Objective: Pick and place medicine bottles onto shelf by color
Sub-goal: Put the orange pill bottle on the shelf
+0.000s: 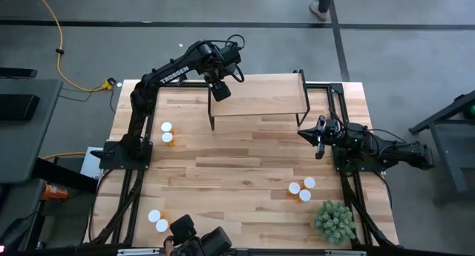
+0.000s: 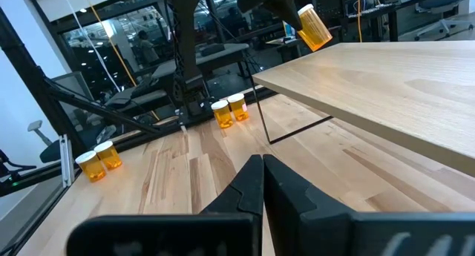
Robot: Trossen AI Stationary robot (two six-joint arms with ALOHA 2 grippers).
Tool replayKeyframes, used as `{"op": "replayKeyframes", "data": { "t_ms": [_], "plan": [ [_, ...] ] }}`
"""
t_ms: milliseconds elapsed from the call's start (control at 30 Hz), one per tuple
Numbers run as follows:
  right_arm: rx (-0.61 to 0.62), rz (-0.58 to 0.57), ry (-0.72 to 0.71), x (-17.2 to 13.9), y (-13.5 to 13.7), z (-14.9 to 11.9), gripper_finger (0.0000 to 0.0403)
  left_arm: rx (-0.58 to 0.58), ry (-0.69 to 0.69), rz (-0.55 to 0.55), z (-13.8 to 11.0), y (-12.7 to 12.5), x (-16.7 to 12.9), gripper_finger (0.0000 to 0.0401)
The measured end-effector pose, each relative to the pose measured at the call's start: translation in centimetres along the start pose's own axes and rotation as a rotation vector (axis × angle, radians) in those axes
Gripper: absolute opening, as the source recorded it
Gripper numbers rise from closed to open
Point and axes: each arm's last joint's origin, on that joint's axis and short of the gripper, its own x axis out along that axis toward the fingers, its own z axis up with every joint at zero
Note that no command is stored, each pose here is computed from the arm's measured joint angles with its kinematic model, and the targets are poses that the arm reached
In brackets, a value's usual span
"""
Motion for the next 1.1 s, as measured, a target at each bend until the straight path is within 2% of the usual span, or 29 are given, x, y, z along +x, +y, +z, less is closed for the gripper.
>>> {"op": "replayKeyframes", "data": {
  "t_ms": [467, 767, 1100],
  "plan": [
    [0.0, 0.0, 0.0, 0.0, 0.0, 0.0, 0.0, -0.001, 0.0, 0.0, 0.0, 0.0, 0.0, 0.0254],
    [0.0, 0.0, 0.0, 0.0, 0.0, 0.0, 0.0, -0.002, -0.007, -0.012, -0.1, 0.0, -0.2, 0.0261],
    [0.0, 0.0, 0.0, 0.0, 0.0, 0.0, 0.0, -0.073, -0.173, -0.006, -0.6, 0.8, -3.1, 0.0247]
  ]
}}
